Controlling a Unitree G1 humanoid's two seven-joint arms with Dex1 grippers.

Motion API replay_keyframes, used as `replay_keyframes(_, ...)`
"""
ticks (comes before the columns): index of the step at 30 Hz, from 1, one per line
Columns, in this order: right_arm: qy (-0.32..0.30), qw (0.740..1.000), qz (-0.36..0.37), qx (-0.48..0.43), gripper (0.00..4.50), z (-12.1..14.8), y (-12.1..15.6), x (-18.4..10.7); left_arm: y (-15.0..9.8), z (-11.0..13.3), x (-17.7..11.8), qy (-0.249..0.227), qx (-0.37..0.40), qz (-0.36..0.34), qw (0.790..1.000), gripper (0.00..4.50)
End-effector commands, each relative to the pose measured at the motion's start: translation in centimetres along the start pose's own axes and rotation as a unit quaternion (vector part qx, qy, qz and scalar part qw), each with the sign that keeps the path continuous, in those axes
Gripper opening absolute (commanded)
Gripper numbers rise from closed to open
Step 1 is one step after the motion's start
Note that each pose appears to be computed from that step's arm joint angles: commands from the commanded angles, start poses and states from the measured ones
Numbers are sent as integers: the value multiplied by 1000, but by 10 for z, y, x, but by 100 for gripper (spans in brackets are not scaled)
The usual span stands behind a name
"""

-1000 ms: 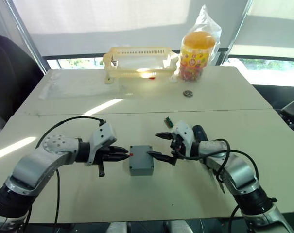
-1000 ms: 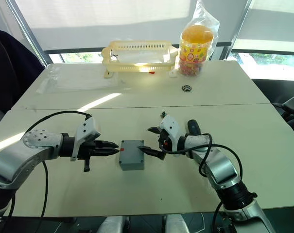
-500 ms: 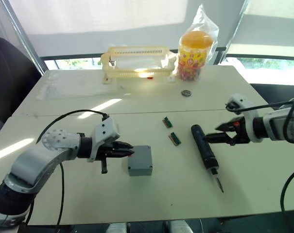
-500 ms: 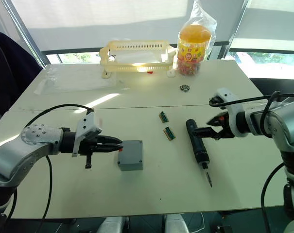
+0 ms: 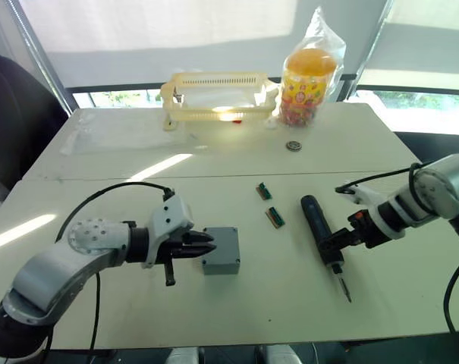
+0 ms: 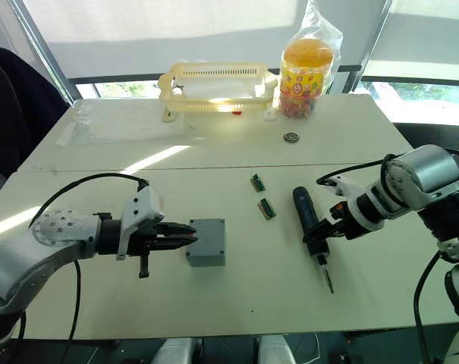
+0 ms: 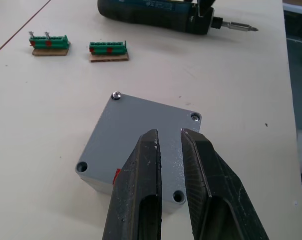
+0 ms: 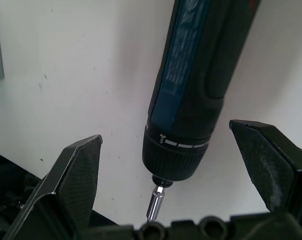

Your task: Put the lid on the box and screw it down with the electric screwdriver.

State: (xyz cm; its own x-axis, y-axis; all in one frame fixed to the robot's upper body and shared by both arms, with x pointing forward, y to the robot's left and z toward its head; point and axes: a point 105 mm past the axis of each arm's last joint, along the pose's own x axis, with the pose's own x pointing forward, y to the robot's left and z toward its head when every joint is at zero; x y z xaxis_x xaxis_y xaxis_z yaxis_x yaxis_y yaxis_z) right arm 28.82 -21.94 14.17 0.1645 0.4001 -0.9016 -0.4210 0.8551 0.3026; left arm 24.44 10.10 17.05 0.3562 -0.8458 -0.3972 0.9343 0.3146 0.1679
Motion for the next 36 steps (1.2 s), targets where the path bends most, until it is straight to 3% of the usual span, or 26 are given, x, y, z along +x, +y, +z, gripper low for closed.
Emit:
replay_keyframes(1, 8, 1000, -5, -10, 448, 3, 5, 4, -2, 9, -2, -15, 13, 11, 1000, 67)
replay_keyframes(7, 33, 999, -33, -8, 448, 0, 1, 23, 0, 9, 0, -15, 9, 15, 1000, 67)
replay_keyframes(10, 40, 997, -61, -3, 365, 0, -7, 31, 0, 10, 2, -19, 8, 13, 1000, 67)
replay_keyframes(14, 49, 996, -70, 5, 186, -9, -11, 39, -2, 9, 10, -24, 3, 6, 1000, 67)
replay_keyframes(19, 26, 997, -69, 17, 179, -11, -11, 40, 11, 9, 5, -20, 6, 6, 1000, 67)
replay_keyframes(26, -164, 979, -88, 82, 179, 26, -14, 7, 31, 4, -9, -9, 4, 23, 1000, 67)
replay_keyframes(30, -294, 941, -98, 134, 179, 40, 7, -4, 35, -1, -19, -1, -14, -1, 1000, 67)
replay_keyframes(33, -346, 914, -108, 182, 179, 41, 26, -13, 41, -7, -19, 15, -14, -14, 1000, 67)
replay_keyframes(35, -373, 900, -144, 171, 179, 45, 30, -25, 42, -7, -17, 16, -10, -21, 1000, 67)
replay_keyframes(36, -409, 881, -175, 162, 179, 51, 28, -37, 44, -5, -15, 12, -9, -22, 1000, 67)
